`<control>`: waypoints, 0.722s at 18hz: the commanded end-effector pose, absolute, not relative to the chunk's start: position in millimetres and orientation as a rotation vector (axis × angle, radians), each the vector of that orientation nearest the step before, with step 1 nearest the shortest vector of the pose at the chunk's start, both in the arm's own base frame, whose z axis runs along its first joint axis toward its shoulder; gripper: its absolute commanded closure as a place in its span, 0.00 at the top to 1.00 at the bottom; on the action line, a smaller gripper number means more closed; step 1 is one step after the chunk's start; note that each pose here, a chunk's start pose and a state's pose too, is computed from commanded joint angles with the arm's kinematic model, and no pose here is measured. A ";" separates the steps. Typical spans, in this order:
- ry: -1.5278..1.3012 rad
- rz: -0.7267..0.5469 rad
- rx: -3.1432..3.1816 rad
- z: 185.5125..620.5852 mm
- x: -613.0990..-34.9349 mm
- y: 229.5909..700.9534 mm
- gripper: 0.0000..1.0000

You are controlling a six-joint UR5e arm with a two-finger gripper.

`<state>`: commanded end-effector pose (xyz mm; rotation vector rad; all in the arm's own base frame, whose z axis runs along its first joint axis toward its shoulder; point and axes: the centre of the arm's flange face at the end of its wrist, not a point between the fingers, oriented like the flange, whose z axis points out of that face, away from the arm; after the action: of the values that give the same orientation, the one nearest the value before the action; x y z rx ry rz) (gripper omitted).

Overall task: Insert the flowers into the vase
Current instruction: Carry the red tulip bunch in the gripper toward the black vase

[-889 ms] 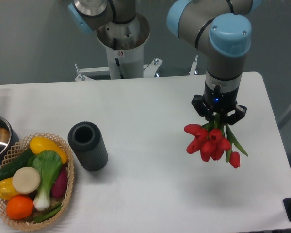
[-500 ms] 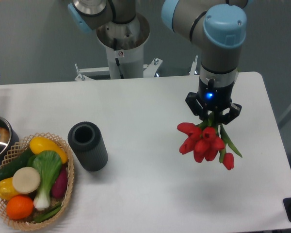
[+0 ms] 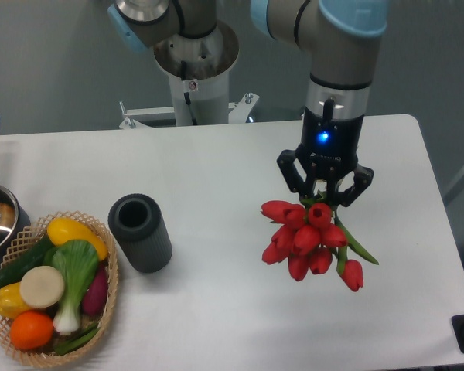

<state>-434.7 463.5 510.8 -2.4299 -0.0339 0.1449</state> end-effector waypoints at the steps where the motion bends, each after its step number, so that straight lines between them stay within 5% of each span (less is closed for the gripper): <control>1: -0.032 0.098 -2.373 515.9 -429.5 468.8 0.00; 13: 0.157 -0.362 -1.895 545.7 -378.2 498.5 0.10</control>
<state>-378.2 498.5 545.7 -1.8950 0.1570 -0.3616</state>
